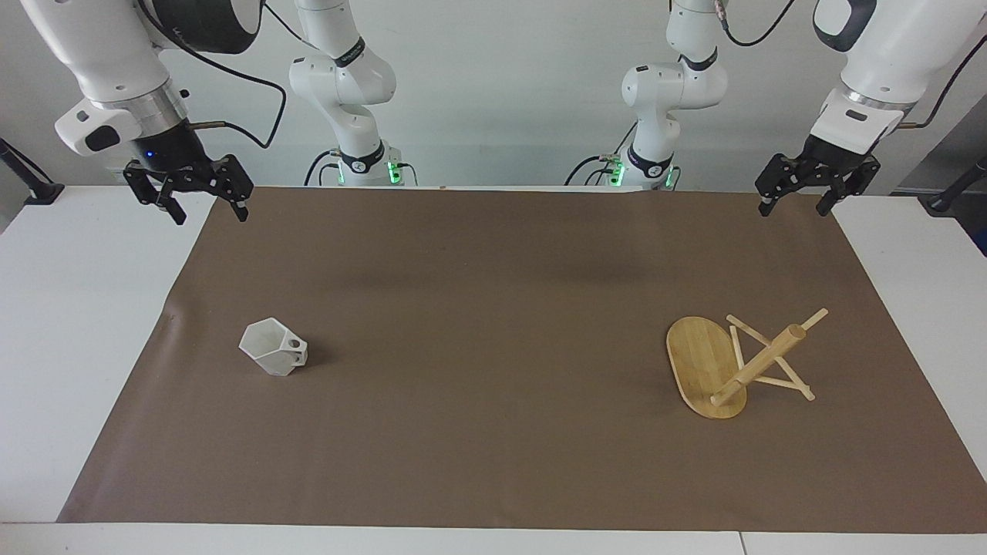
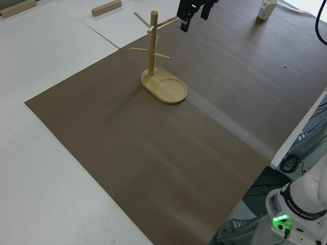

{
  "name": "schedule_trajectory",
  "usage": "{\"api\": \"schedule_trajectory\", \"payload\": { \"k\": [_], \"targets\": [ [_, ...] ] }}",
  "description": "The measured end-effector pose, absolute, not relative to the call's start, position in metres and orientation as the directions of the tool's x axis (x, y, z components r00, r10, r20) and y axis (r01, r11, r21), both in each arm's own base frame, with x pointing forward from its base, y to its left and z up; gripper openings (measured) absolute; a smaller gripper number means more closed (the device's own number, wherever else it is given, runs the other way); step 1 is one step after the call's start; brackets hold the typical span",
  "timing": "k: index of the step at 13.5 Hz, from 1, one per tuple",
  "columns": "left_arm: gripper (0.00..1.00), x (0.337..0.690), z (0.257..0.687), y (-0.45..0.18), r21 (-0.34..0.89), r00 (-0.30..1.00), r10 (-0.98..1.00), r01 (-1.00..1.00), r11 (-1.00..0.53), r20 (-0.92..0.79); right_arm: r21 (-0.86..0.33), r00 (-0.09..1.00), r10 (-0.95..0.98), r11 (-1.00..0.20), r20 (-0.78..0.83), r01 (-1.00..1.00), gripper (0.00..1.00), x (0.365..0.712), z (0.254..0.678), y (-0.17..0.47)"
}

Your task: Hang cup on rack

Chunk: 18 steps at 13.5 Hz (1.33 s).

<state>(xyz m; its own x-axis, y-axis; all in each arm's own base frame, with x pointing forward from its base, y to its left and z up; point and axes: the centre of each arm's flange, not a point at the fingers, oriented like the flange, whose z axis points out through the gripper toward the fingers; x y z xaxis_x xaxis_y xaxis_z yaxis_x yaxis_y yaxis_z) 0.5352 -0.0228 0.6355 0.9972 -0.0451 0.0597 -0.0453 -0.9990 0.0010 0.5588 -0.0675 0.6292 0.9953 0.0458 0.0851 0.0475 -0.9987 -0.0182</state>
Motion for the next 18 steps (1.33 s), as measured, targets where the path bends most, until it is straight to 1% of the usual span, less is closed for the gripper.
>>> {"api": "schedule_trajectory", "payload": {
  "k": [18],
  "targets": [
    [1.00,0.5350,0.6358,-0.0228,0.001,0.997,-0.045,-0.045,-0.999,0.060,-0.020,0.996,0.021,-1.000,0.085,0.023,1.00,0.5589,0.6293,-0.0673]
  ]
}}
